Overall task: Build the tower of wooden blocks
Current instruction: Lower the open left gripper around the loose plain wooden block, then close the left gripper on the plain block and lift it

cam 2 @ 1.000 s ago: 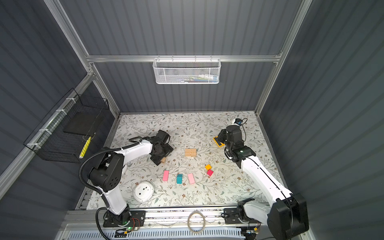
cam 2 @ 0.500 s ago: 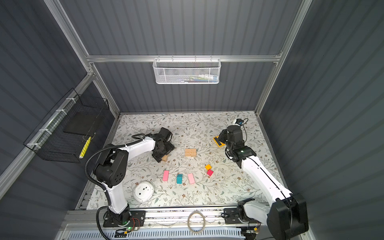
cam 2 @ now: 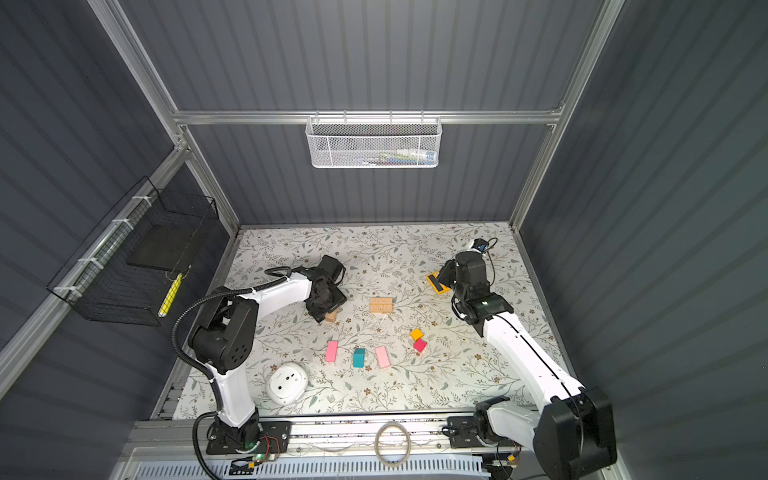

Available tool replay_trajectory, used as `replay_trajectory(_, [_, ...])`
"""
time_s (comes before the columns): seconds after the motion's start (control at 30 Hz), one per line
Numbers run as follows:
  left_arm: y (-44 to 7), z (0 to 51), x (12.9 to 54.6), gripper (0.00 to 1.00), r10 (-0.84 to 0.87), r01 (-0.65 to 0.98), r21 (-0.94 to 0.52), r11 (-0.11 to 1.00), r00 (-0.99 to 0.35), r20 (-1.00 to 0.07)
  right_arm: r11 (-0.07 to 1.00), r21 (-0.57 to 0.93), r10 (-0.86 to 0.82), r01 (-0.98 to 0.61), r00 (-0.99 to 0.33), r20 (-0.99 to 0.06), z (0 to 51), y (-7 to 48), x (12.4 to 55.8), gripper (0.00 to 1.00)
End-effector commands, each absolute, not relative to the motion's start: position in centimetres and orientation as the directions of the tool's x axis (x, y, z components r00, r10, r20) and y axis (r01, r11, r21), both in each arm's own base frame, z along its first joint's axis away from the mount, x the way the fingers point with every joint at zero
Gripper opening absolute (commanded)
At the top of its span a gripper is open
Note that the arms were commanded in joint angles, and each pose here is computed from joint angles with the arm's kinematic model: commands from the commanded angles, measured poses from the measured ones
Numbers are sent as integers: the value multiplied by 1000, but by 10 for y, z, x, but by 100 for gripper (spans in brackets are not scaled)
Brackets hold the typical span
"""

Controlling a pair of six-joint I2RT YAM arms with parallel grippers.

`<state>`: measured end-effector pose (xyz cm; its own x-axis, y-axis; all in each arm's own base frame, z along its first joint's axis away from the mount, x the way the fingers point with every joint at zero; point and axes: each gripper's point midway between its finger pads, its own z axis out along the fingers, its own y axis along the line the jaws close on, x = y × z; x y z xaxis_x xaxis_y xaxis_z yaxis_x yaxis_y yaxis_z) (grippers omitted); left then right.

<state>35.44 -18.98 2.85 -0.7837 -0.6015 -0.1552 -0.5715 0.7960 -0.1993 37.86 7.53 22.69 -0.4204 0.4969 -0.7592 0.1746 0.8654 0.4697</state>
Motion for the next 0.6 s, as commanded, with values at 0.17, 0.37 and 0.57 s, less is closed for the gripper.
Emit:
replay_trajectory(0.17, [-183, 28, 350, 69, -476, -462, -118, 879, -859, -187, 859, 482, 506, 171, -420, -753, 227, 75, 376, 25])
replay_trajectory(0.37, [-185, 36, 353, 67, -371, -360, -91, 928, -908, -196, 856, 490, 510, 166, -422, -749, 228, 76, 376, 25])
replay_trajectory(0.57, [-192, 37, 351, 66, -275, -263, -89, 961, -946, -173, 855, 492, 512, 164, -424, -747, 228, 77, 376, 24])
